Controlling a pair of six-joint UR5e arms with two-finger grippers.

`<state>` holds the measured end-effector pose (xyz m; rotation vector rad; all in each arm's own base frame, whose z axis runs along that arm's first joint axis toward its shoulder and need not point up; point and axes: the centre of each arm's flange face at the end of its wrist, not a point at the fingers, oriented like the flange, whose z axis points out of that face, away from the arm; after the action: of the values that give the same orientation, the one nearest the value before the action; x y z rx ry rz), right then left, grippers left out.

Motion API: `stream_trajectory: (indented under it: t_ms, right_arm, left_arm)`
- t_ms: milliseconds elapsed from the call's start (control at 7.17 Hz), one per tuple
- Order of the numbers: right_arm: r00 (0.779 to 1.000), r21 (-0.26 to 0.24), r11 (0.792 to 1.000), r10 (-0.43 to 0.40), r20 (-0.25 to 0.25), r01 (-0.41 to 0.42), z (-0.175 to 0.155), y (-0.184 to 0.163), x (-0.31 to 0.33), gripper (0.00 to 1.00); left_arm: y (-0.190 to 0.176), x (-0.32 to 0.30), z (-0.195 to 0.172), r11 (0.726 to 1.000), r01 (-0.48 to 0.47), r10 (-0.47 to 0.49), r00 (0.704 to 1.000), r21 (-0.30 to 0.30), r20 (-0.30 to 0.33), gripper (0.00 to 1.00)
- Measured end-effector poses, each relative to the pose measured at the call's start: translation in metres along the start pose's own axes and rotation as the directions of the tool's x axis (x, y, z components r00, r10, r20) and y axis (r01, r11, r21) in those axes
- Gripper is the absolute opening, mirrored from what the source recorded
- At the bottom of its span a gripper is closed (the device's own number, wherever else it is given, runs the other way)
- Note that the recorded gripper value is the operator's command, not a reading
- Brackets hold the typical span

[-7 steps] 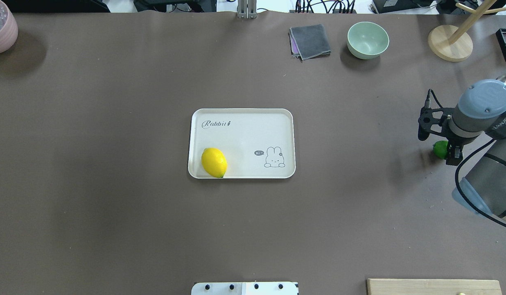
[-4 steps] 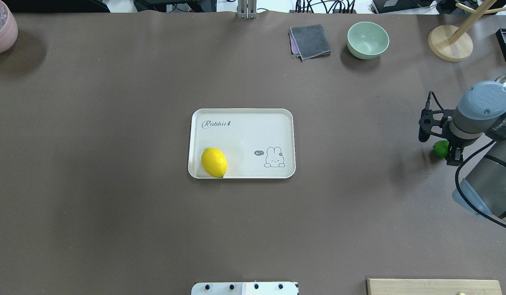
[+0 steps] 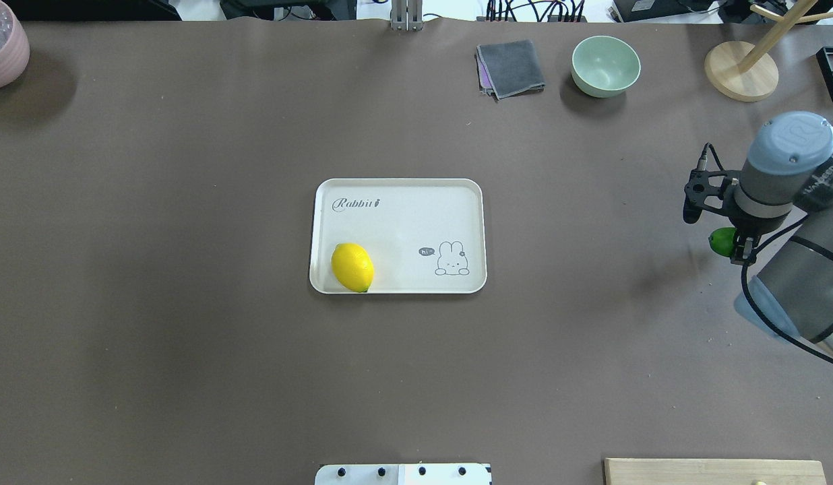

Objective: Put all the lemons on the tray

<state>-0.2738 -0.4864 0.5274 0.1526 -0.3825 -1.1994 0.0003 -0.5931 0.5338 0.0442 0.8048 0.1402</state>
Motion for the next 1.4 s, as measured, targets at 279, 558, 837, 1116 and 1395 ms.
stream_trajectory:
  t_ms: [279, 558, 837, 1116, 1395]
  right_arm:
    - [0.987, -0.027, 0.991, 0.132, 0.093, -0.130, -0.073, -0.051, 0.005, 0.00]
    - [0.919, -0.001, 0.931, 0.362, 0.155, -0.366, -0.123, -0.097, -0.029, 0.00]
    - [0.795, 0.007, 0.811, 0.573, 0.198, -0.586, -0.163, -0.163, -0.098, 0.00]
    - [0.668, 0.024, 0.686, 0.699, 0.257, -0.727, -0.199, -0.211, -0.138, 0.00]
    - [0.588, 0.038, 0.608, 0.748, 0.306, -0.793, -0.211, -0.231, -0.149, 0.00]
  left_arm:
    - [0.000, 0.001, -0.001, 1.000, 0.005, -0.005, 1.000, 0.002, 0.000, 0.98]
    - [0.000, 0.002, -0.002, 1.000, 0.010, -0.010, 1.000, 0.003, 0.000, 0.98]
    - [0.000, 0.004, -0.004, 1.000, 0.007, -0.007, 1.000, 0.007, 0.000, 0.98]
    - [-0.001, 0.006, -0.006, 1.000, 0.003, -0.003, 1.000, 0.012, 0.000, 0.98]
    - [0.000, 0.009, -0.009, 1.000, 0.002, -0.002, 1.000, 0.016, 0.000, 0.98]
